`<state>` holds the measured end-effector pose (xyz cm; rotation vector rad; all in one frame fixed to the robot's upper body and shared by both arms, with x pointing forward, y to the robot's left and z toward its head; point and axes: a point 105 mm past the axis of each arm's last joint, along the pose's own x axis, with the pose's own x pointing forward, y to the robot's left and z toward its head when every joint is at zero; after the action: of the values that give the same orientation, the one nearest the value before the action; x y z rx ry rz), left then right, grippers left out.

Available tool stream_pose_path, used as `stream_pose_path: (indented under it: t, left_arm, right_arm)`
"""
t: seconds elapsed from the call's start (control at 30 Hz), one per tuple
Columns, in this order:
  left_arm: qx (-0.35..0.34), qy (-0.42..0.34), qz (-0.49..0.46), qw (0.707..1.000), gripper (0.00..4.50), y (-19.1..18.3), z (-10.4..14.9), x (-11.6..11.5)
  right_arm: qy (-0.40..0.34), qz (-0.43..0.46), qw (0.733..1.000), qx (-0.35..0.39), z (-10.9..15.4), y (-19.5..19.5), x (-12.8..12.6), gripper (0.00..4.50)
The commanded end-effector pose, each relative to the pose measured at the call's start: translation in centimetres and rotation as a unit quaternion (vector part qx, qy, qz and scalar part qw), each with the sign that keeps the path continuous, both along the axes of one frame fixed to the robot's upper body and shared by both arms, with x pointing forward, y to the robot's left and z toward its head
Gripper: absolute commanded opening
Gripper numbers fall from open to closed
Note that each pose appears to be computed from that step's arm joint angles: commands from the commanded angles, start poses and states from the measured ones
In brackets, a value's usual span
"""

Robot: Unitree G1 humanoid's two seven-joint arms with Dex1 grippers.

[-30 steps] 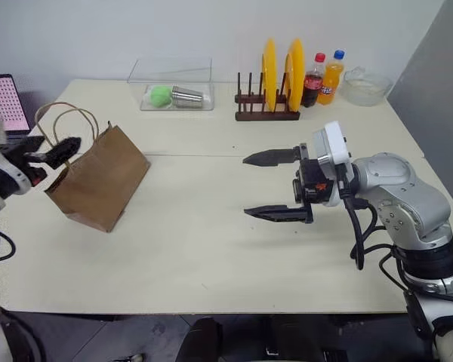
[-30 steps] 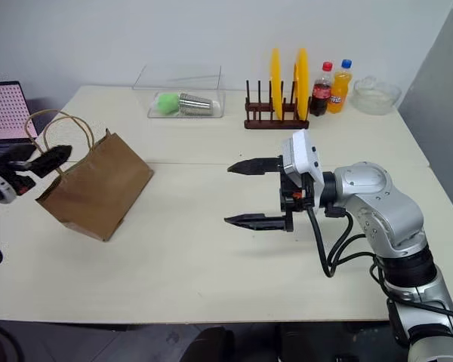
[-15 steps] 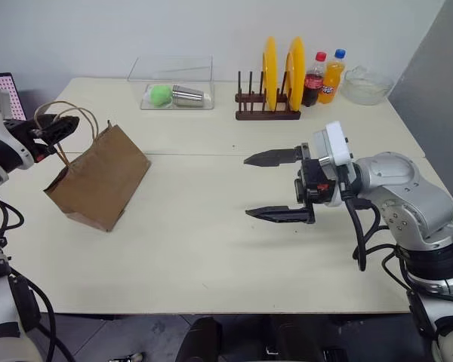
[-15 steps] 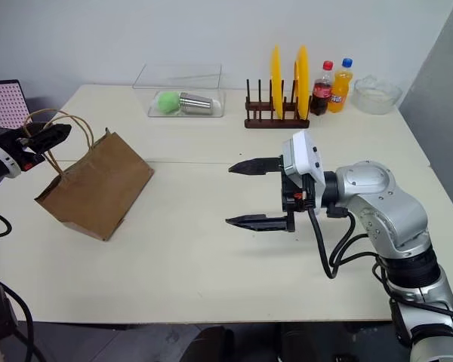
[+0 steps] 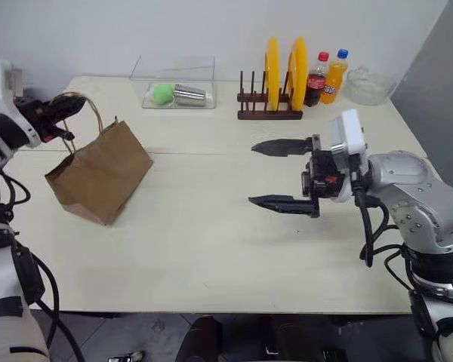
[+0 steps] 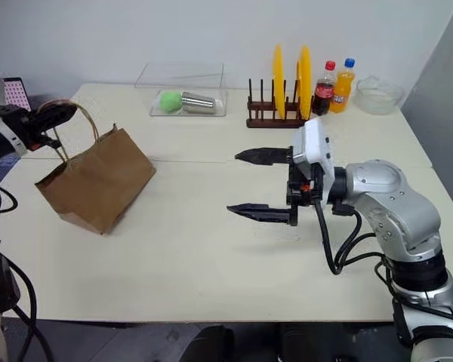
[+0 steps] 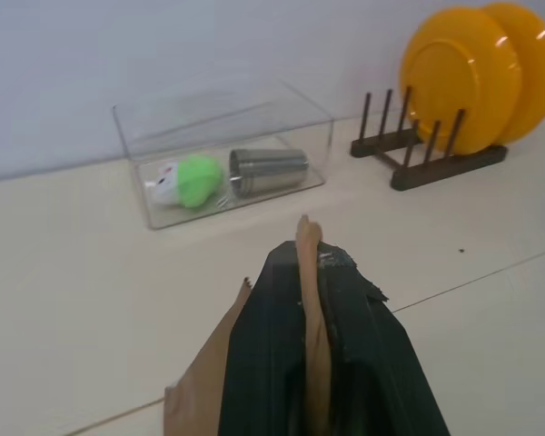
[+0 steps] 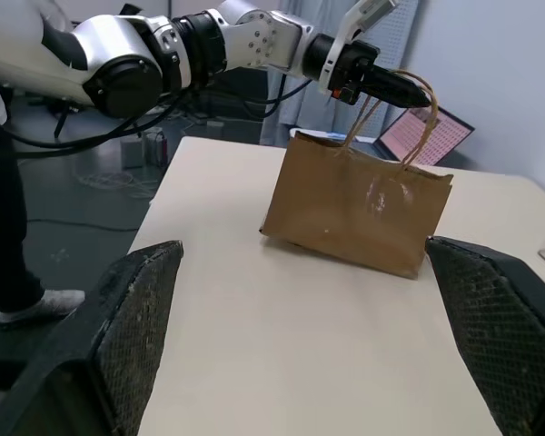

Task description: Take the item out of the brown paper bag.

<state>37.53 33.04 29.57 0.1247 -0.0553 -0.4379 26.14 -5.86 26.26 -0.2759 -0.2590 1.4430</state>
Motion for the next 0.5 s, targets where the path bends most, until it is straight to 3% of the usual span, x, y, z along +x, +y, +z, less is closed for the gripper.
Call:
stream_pose_path:
  t: [0.03, 0.5]
  left_arm:
    - [0.026, -0.062, -0.04, 0.997, 0.03, -1.9, 3.9, -0.1]
    - [0.079, -0.075, -0.293, 0.95, 0.03, -16.5, 6.1, 3.1]
  right_arm:
    - [-0.01, -0.034, 0.999, 0.032, 1.5, -0.8, -0.4, 4.5]
    - [0.034, -0.209, 0.977, 0.027, -0.6, -4.9, -1.7, 4.5]
